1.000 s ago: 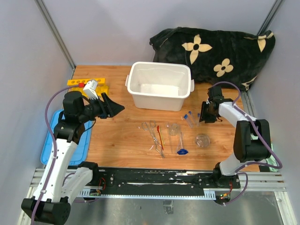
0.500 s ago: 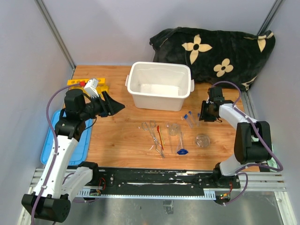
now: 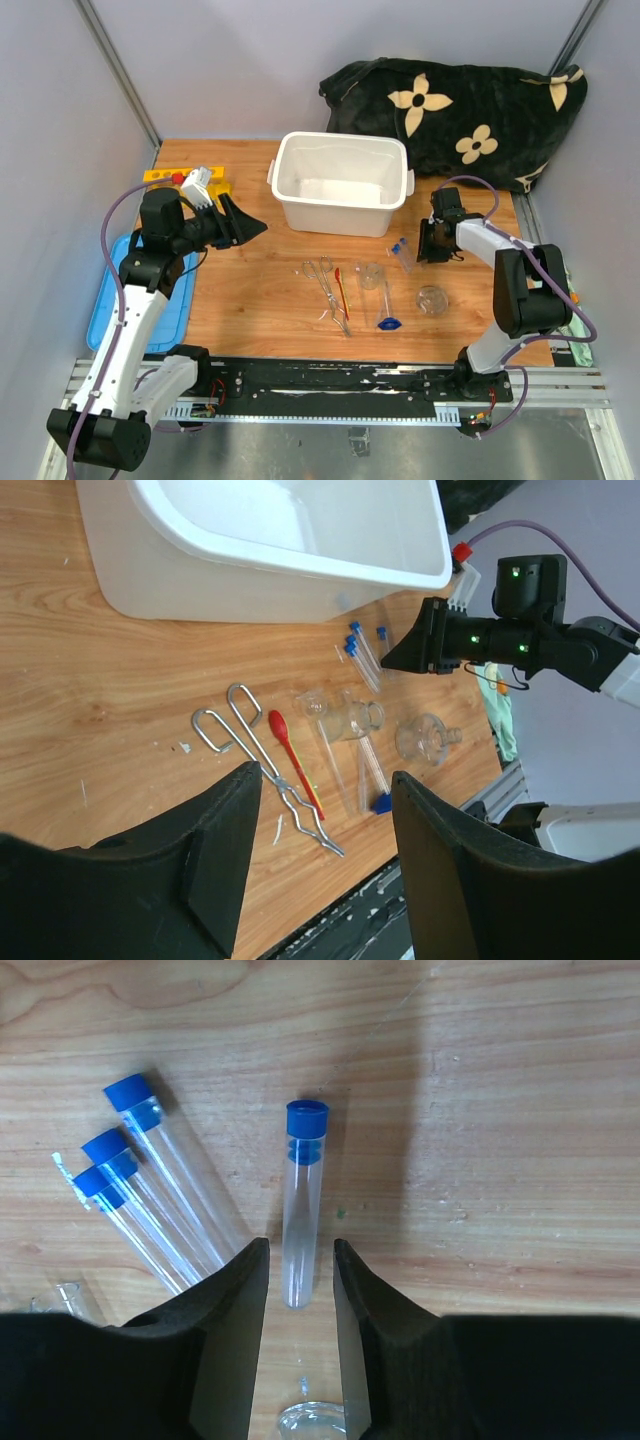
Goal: Organize the chemistry lab equipment
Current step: Pick up the test tube at the center of the board.
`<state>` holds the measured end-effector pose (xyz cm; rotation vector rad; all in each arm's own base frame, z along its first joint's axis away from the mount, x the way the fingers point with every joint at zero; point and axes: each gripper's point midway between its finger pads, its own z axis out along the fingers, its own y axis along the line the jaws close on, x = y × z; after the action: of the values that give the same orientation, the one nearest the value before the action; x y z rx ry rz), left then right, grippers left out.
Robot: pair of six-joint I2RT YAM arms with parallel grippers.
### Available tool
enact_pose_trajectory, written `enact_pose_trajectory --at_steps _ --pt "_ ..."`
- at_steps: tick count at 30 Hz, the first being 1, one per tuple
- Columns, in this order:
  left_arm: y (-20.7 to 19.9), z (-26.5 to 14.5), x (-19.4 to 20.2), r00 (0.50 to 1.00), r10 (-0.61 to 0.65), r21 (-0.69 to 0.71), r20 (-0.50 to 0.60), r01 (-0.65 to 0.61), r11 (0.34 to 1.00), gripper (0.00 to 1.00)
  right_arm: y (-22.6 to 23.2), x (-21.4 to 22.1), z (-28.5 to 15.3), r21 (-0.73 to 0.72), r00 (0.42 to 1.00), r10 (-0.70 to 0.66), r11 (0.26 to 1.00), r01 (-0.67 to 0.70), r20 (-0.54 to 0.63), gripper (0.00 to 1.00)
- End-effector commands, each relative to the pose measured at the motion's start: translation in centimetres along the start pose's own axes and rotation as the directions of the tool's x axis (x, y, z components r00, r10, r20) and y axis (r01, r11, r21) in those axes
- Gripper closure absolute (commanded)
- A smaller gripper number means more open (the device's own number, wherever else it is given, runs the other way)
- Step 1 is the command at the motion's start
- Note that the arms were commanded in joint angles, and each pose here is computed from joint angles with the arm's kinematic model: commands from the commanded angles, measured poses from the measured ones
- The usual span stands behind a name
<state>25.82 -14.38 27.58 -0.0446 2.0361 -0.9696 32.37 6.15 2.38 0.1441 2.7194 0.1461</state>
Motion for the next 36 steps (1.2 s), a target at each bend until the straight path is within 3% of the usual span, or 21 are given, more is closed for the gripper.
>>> enact_pose_trajectory --at_steps 1,9,13,15,21,25,30,36 --pt "-0.9 -0.2 -0.9 0.999 0.025 0.025 0.025 -0.026 0.999 0.41 -0.3 -0.5 0.5 0.043 1.0 -0.02 0.999 0.02 0.004 0.67" --pt "-1.0 -0.2 -0.9 0.999 0.025 0.029 0.024 -0.025 0.999 0.41 -1.0 -0.1 0.7 0.086 1.0 -0.009 0.996 0.01 -0.004 0.73" --pt "-0.9 -0.1 -1.0 1.0 0.02 0.027 0.02 -0.021 0.999 0.41 -0.7 0.0 0.6 0.069 1.0 -0.015 0.997 0.015 -0.006 0.86" --pt "-1.0 0.0 -1.0 1.0 0.014 0.028 0.017 -0.014 0.999 0.41 -0.6 0.1 0.5 0.065 1.0 -0.017 0.998 0.017 -0.006 0.98" --pt "-1.4 0.5 -1.7 1.0 0.017 0.049 0.01 -0.017 0.999 0.39 -0.1 -0.4 -2.0 0.088 0.997 -0.054 0.995 0.05 0.047 0.99" --pt "-1.5 1.6 -2.1 1.0 0.008 0.072 -0.013 -0.007 0.997 0.39 1.1 -2.4 -7.4 0.116 0.974 -0.116 0.989 0.094 0.195 0.99" --pt "-1.3 2.5 -2.3 1.0 0.024 0.091 -0.018 -0.022 0.996 0.39 4.2 -3.6 -14.5 0.027 0.899 -0.16 0.986 0.163 0.408 0.99" --pt "-0.8 2.7 -1.8 0.997 0.05 0.081 -0.054 -0.046 0.996 0.39 10.0 0.7 -18.7 -0.138 0.768 -0.227 0.915 0.378 0.598 0.99"
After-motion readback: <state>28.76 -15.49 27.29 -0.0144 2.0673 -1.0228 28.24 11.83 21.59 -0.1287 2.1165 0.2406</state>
